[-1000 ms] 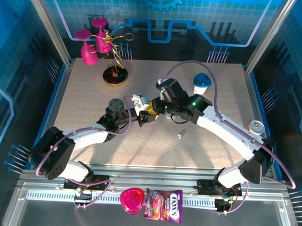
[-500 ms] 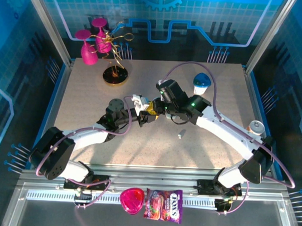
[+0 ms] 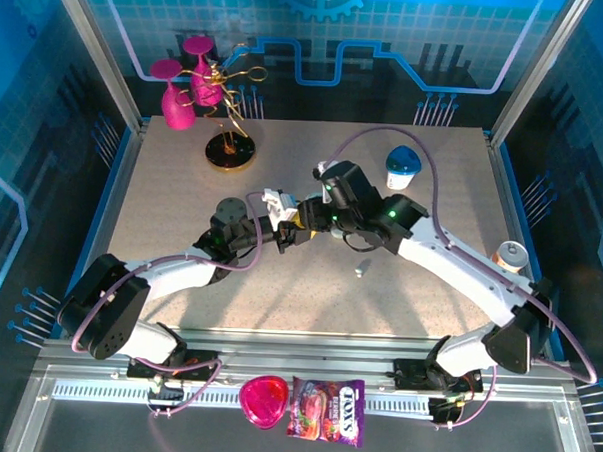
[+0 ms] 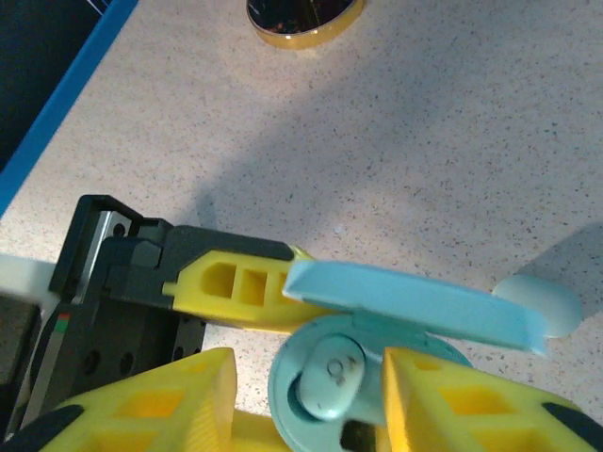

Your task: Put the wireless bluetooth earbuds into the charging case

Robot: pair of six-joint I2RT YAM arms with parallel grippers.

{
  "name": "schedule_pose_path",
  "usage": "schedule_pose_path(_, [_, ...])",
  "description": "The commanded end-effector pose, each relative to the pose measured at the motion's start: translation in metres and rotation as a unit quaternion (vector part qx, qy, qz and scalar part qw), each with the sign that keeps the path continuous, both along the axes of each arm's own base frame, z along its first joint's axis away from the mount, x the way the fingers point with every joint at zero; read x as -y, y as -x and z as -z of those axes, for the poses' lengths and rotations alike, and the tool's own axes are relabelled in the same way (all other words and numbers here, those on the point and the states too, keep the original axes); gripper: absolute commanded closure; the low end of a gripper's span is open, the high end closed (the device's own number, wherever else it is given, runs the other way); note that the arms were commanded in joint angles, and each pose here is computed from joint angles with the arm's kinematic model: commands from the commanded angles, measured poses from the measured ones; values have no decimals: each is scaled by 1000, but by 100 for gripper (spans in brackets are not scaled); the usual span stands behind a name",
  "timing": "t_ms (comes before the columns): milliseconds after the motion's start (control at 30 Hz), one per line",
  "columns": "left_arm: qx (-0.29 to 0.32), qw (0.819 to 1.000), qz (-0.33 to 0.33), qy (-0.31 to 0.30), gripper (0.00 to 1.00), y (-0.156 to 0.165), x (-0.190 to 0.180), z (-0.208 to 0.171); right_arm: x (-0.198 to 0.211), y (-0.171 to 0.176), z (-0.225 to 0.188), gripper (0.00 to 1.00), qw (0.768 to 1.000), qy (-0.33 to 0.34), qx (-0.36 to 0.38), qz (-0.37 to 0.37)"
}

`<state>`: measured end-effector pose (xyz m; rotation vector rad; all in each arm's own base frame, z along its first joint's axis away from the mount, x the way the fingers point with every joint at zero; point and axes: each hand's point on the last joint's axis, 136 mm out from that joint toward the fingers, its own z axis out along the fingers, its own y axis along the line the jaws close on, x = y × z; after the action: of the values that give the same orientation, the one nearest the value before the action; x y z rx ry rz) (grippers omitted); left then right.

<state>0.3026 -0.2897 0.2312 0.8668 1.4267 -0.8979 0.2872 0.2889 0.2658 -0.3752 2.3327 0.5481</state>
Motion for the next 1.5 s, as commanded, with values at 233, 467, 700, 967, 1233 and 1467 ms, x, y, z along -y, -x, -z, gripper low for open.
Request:
schedule_pose_path(233, [58, 997, 38, 30, 68, 22, 2, -31, 51, 25, -59, 44, 993, -98, 61, 17])
schedule_pose_path(467, [92, 991, 95, 37, 68, 45, 6, -36, 82, 17, -71, 22, 991, -113, 58, 51])
schedule_pose_path(700, [112, 985, 120, 45, 68, 58, 5, -41, 76, 5, -70, 20, 993, -104, 27, 42])
schedule_pose_path(967, [120, 983, 132, 49, 68, 63, 5, -45, 66, -5, -54, 21, 994, -103, -4, 18])
schedule_pose_path(1233, [118, 985, 116, 57, 68, 56, 5, -53, 60, 13, -25, 21, 994, -100, -47, -24])
schedule_pose_path(1467, [111, 986, 112, 60, 68, 53, 5, -53, 67, 27, -20, 21, 991, -118, -53, -25])
